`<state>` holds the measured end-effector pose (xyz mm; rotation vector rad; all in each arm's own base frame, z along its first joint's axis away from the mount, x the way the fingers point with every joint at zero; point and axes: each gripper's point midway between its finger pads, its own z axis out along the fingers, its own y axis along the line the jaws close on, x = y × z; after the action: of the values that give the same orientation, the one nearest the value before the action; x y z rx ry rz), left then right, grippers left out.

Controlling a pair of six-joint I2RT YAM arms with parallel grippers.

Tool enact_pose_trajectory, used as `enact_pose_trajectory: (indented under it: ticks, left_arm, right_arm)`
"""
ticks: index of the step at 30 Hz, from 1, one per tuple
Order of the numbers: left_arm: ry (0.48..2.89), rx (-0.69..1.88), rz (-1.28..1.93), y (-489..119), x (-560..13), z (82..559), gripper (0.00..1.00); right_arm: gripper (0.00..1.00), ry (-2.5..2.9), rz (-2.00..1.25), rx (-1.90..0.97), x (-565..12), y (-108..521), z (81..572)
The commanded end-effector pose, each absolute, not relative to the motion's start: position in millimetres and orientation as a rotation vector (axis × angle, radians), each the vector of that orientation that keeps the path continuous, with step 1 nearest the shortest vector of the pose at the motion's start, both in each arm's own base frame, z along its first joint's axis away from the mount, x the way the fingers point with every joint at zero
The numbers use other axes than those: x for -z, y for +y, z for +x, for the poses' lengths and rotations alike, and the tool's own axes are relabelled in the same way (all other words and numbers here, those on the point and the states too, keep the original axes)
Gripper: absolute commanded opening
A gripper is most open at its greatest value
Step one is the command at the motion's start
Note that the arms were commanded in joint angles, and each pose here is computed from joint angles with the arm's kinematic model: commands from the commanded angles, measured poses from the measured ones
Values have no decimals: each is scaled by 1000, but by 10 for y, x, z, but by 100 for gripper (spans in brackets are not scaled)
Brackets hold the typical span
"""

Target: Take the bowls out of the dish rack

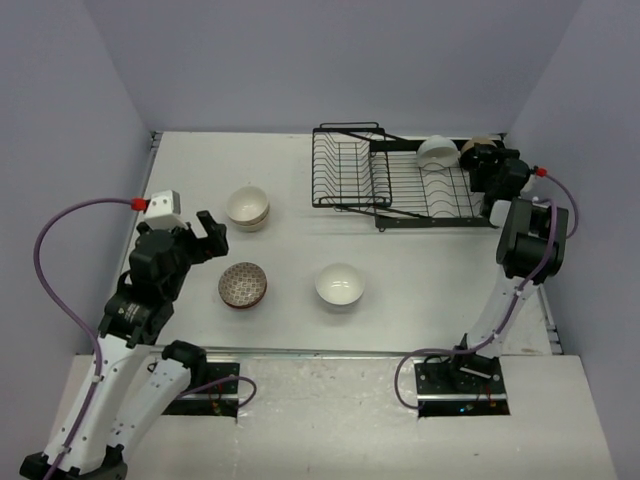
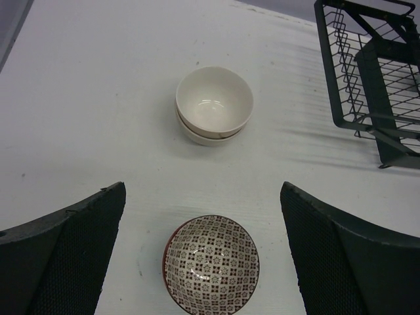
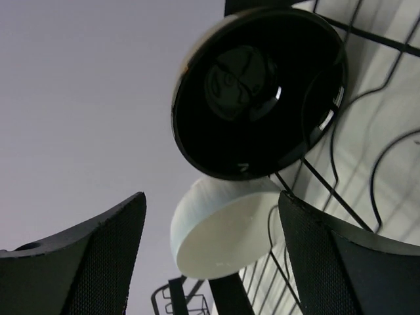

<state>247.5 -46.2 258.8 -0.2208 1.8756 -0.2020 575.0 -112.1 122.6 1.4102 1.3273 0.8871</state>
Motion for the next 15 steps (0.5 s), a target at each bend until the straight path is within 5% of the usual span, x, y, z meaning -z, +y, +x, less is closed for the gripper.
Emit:
enact_pose_trajectory:
  ticks: [1, 15]
  left_arm:
    - [1853, 173, -212, -436, -2647, 2510, 100]
    - [1898, 170, -184, -499, -2545, 2580, 100]
  right_arm:
    - [81, 1164, 1238, -953, -1847, -1256, 6011]
    - [54, 1161, 1235, -892, -1519, -1462, 6356]
